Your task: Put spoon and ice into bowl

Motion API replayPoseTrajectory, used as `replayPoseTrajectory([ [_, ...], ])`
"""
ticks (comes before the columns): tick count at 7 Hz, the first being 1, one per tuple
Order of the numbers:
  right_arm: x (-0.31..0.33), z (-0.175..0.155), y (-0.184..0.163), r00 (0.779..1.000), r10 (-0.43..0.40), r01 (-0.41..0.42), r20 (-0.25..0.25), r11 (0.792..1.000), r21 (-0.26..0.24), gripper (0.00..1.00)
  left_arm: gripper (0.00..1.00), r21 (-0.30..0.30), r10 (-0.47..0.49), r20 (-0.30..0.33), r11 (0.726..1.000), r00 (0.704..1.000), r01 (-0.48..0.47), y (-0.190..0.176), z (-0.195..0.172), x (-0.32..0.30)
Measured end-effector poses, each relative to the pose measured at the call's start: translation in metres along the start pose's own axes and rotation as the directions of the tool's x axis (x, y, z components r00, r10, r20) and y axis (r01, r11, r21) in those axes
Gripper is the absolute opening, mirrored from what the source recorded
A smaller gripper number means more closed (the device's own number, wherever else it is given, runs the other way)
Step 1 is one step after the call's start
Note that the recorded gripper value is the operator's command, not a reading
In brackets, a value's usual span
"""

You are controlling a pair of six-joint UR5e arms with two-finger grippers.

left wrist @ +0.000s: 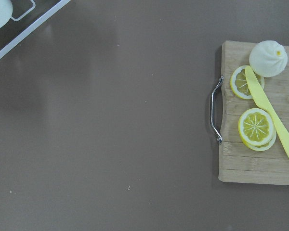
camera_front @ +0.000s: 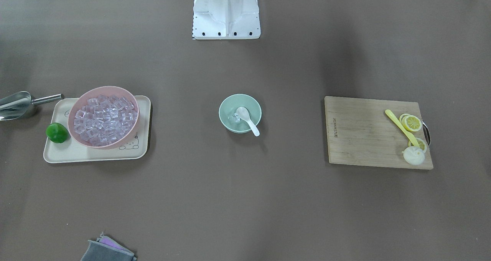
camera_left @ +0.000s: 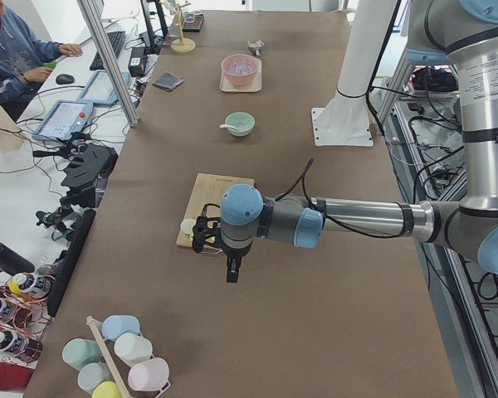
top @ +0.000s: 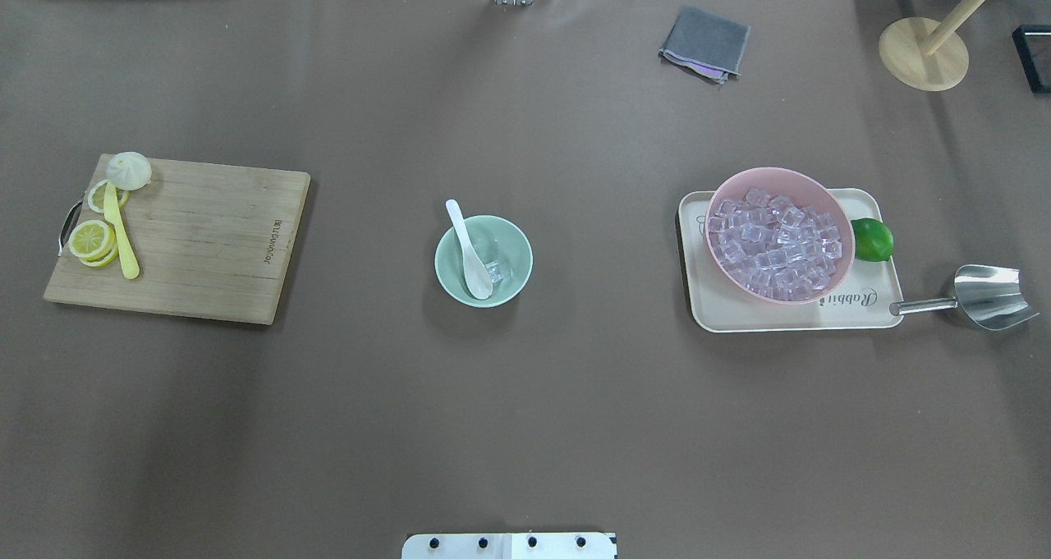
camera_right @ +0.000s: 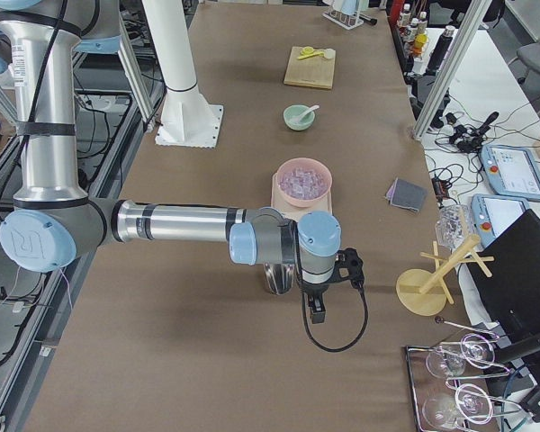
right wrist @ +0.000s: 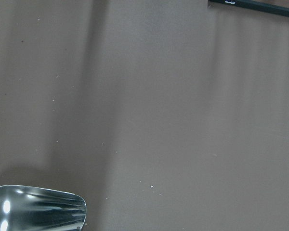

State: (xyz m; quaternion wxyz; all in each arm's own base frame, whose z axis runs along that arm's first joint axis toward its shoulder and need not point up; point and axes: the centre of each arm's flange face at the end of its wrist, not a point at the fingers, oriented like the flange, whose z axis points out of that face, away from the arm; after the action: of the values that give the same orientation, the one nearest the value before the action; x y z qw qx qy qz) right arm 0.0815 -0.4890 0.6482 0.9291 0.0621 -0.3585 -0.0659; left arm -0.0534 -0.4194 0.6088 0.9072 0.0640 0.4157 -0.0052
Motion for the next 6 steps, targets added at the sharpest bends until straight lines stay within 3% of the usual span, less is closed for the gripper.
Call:
replayPoseTrajectory([
  [6, -0.0014, -0.0009, -0.001, 1.0, -0.008, 0.008, 0.0, 1.0, 0.007, 1.0, 0.98, 0.003, 0.006, 0.002, 1.0, 1.0, -0.006, -0.0024, -0.0008, 0.0016],
])
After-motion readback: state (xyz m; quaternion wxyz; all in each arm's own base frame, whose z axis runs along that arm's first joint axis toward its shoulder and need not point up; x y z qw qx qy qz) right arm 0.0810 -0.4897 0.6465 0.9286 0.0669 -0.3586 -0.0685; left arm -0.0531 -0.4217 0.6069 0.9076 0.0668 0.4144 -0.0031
